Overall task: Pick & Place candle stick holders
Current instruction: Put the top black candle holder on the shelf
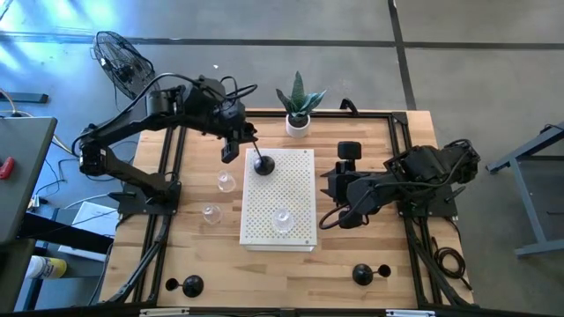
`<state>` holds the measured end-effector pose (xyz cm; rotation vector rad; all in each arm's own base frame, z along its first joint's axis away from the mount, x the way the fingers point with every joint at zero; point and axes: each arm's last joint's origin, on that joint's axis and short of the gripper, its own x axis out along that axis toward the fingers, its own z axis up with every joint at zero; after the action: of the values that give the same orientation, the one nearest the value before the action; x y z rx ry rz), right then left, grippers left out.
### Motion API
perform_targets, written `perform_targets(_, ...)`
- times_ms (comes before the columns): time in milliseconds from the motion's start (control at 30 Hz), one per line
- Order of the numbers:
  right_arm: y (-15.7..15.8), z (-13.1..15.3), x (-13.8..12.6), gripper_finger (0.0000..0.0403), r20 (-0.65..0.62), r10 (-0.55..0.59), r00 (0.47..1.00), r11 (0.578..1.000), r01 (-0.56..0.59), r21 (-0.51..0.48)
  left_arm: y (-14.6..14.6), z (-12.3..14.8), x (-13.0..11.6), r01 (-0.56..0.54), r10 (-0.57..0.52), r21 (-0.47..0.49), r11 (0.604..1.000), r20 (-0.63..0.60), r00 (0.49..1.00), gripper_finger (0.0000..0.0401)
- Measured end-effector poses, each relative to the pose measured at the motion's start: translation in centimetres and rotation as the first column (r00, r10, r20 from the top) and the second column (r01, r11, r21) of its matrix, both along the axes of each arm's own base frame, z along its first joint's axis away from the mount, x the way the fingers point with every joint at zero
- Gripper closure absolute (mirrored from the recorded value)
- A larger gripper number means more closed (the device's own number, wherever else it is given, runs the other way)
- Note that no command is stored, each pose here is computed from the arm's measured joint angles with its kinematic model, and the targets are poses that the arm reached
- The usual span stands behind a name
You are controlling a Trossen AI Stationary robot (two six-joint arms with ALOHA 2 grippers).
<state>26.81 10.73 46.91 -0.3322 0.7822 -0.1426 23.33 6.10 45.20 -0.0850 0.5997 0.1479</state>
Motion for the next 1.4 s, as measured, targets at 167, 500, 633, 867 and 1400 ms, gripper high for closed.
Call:
perform_targets(167, 0.0, 0.0, 0.0, 0.0261, 0.0, 0.0, 1.0, 1.0, 0.0, 0.001, 0.13, -0.24, -0.2, -0.037, 0.038, 0.038, 0.999, -0.039, 0.999, 0.031)
perform_targets(500, -0.01, 0.0, 0.0, 0.0261, -0.002, 0.005, 1.0, 1.0, -0.005, -0.005, 0.08, -0.29, -0.23, -0.024, 0.025, 0.03, 0.999, -0.044, 0.999, 0.031)
perform_targets(633, -0.01, 0.0, 0.0, 0.0261, -0.004, 0.008, 1.0, 1.0, -0.008, -0.008, 0.06, -0.36, -0.27, -0.024, 0.026, 0.028, 0.999, -0.052, 0.998, 0.031)
perform_targets(867, -0.01, 0.0, 0.0, 0.0261, -0.006, 0.014, 1.0, 1.0, -0.014, -0.015, 0.02, -0.47, -0.44, -0.025, 0.027, 0.024, 0.999, -0.072, 0.997, 0.031)
perform_targets(1400, -0.01, -0.01, 0.01, 0.0261, -0.005, 0.01, 1.0, 1.0, -0.01, -0.012, -0.14, -0.38, -1.05, -0.032, 0.034, 0.019, 0.999, -0.084, 0.996, 0.031)
